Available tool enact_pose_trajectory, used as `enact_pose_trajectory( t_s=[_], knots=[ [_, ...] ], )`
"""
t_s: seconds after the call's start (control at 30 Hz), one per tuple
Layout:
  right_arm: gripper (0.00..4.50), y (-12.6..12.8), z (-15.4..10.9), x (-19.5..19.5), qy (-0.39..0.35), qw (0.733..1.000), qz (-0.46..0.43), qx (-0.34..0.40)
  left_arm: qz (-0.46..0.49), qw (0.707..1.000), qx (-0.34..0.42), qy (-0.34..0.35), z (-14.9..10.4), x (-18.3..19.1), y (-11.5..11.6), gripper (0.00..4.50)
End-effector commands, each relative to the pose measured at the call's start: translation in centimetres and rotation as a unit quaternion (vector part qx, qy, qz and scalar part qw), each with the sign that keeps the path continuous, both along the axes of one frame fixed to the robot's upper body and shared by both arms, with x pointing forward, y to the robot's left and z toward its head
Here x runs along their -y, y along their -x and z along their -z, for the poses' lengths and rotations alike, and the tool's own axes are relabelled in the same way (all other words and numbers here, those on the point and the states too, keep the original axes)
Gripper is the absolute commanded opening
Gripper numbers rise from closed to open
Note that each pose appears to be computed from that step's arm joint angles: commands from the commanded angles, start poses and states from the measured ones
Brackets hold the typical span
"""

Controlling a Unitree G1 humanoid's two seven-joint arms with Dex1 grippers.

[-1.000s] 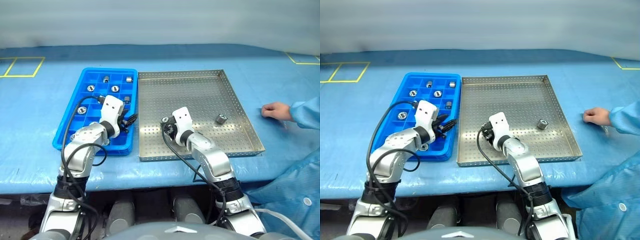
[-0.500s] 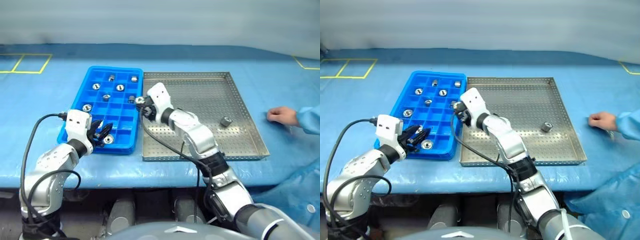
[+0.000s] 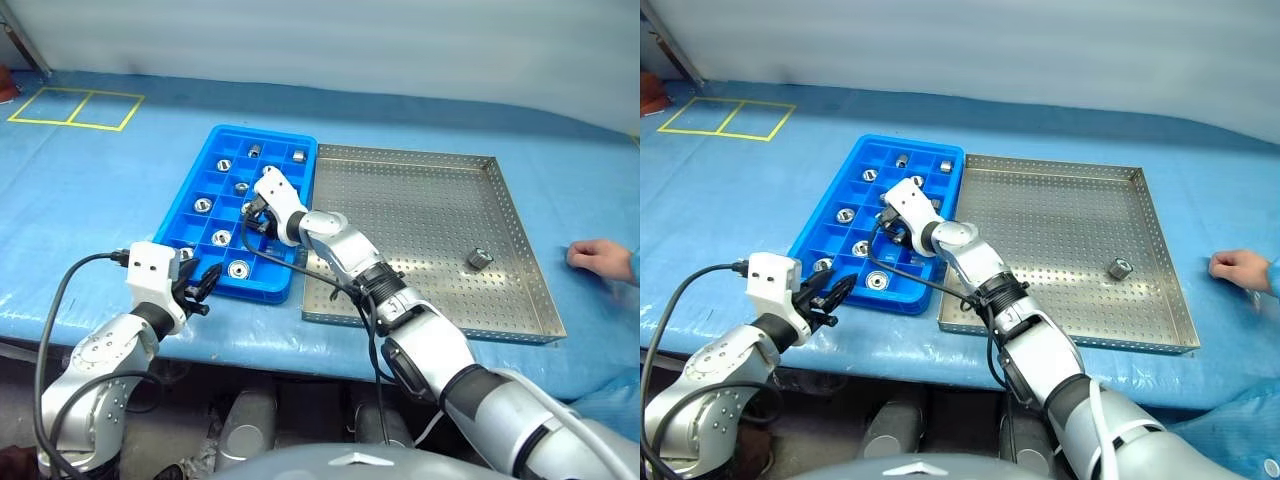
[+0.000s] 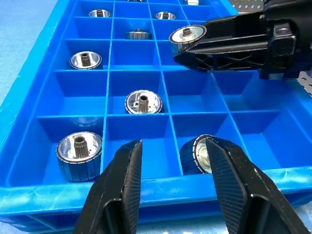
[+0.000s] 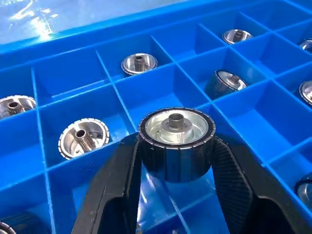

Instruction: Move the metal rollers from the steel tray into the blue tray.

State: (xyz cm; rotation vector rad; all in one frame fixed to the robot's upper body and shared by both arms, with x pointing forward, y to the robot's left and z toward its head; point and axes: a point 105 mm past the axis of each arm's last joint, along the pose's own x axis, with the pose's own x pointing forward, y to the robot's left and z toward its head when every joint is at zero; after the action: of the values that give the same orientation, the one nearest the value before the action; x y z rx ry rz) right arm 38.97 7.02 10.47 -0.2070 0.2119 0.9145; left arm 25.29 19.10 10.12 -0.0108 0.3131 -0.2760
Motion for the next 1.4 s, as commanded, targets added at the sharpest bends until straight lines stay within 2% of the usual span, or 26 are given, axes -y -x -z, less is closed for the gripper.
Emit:
enact_pose_trajectory(
  t_s=[0.03, 0.07, 0.1, 0.13, 0.23, 0.37, 0.47, 0.57, 0.63, 0.7, 0.87, 1.0, 1.3, 1.4],
  knots=[
    [1.99, -0.9, -1.7, 0.1, -0.018, 1.000, 0.009, 0.021, 0.017, 1.000, 0.026, -0.002, -1.1, 0.9, -0.2, 2.22],
    [1.99, -0.8, -1.7, 0.2, -0.024, 1.000, 0.006, 0.014, 0.019, 1.000, 0.022, -0.003, -1.0, 1.0, -0.3, 2.22],
    [2.52, -0.7, -1.8, 0.2, -0.027, 1.000, 0.003, 0.014, 0.021, 1.000, 0.020, -0.003, -0.8, 1.1, -0.4, 2.22],
    [2.69, -0.6, -1.9, 0.2, -0.029, 0.999, 0.000, 0.014, 0.022, 1.000, 0.019, -0.004, -0.8, 1.1, -0.5, 2.22],
    [3.66, -0.5, -3.4, 0.5, -0.071, 0.997, 0.022, 0.031, 0.040, 0.999, 0.017, 0.000, -0.8, 1.9, -1.0, 2.22],
    [3.66, 0.3, -5.5, 2.6, -0.111, 0.990, 0.052, 0.066, 0.068, 0.998, 0.013, 0.012, -0.5, 3.4, -1.7, 2.22],
    [3.66, 1.0, -6.3, 6.7, -0.100, 0.983, 0.113, 0.107, 0.113, 0.993, 0.020, 0.031, -0.7, 5.9, -2.3, 2.22],
    [3.66, 1.4, -5.5, 11.9, -0.057, 0.969, 0.205, 0.125, 0.155, 0.987, 0.025, 0.046, -0.9, 8.3, -2.8, 2.22],
    [3.66, 1.7, -4.7, 16.7, -0.007, 0.947, 0.290, 0.136, 0.187, 0.980, 0.029, 0.055, -1.2, 10.1, -3.2, 2.22],
    [3.66, 2.4, -4.1, 19.9, 0.022, 0.931, 0.340, 0.133, 0.206, 0.976, 0.032, 0.057, -1.4, 11.1, -3.7, 2.22],
    [3.66, 3.4, -2.4, 23.8, 0.034, 0.905, 0.412, 0.097, 0.249, 0.966, 0.036, 0.054, -1.7, 12.6, -4.7, 2.22],
    [3.66, 3.7, -1.5, 27.2, 0.051, 0.858, 0.502, 0.094, 0.277, 0.959, 0.038, 0.051, -1.9, 13.6, -5.0, 2.22],
    [3.66, 4.2, 1.1, 30.1, 0.057, 0.817, 0.570, 0.058, 0.286, 0.957, 0.026, 0.039, -1.0, 14.0, -5.0, 2.22],
    [3.66, 4.2, 2.2, 30.4, 0.054, 0.812, 0.580, 0.038, 0.280, 0.959, 0.025, 0.037, -0.8, 13.8, -5.0, 2.22]
  ],
)
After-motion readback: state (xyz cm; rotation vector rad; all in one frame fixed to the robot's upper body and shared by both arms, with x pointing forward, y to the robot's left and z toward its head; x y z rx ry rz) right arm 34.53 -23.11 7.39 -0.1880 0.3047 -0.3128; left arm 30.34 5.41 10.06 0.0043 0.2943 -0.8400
